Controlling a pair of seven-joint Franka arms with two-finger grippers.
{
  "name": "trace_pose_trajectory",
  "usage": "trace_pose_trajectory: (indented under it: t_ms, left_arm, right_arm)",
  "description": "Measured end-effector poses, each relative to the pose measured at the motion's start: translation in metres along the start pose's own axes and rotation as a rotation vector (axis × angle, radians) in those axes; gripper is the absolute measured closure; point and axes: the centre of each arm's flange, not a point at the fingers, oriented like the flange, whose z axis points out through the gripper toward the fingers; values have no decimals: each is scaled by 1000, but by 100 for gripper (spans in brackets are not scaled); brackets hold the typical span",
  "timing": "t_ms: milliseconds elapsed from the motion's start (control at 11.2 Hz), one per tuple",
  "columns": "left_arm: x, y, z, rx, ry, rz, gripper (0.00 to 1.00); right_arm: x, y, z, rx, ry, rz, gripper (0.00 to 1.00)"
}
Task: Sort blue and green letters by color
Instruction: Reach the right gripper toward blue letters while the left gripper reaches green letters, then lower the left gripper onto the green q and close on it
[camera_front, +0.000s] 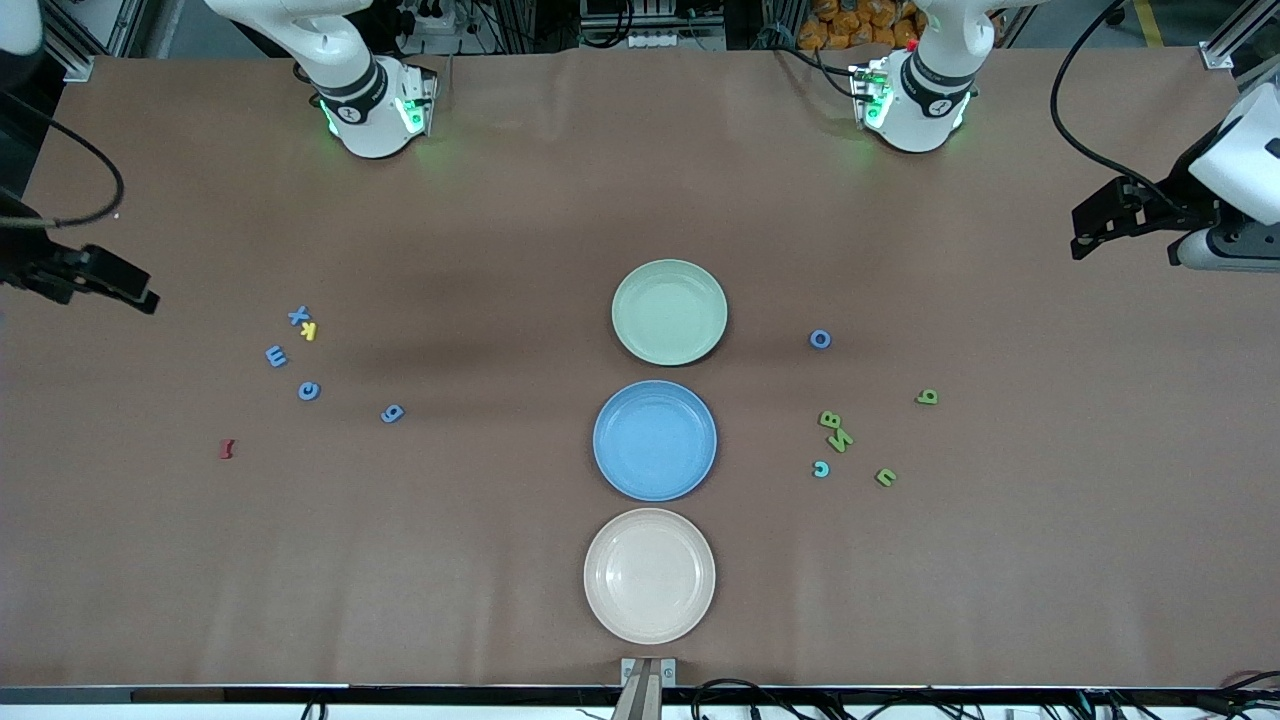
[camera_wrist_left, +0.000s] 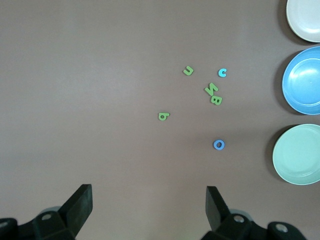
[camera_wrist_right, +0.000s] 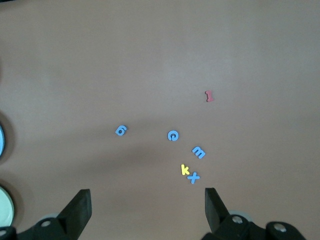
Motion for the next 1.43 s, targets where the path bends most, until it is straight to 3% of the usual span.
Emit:
trace_pose_trajectory:
  t_ms: [358,717,1075,1433]
  left_arm:
    - [7,0,12,-4,-25,-45,0]
    - [23,-1,66,-3,-123,-197,0]
    - [36,29,138,-6,-96,-437,0]
    - [23,43,206,9,-124,-552,0]
  right_arm:
    - [20,-49,63,-15,-31,142,0]
    - [29,-98,117,-36,-45,341,0]
    - [36,-110,182,57,-37,605,0]
    - [34,-106,258,34,-62,751,0]
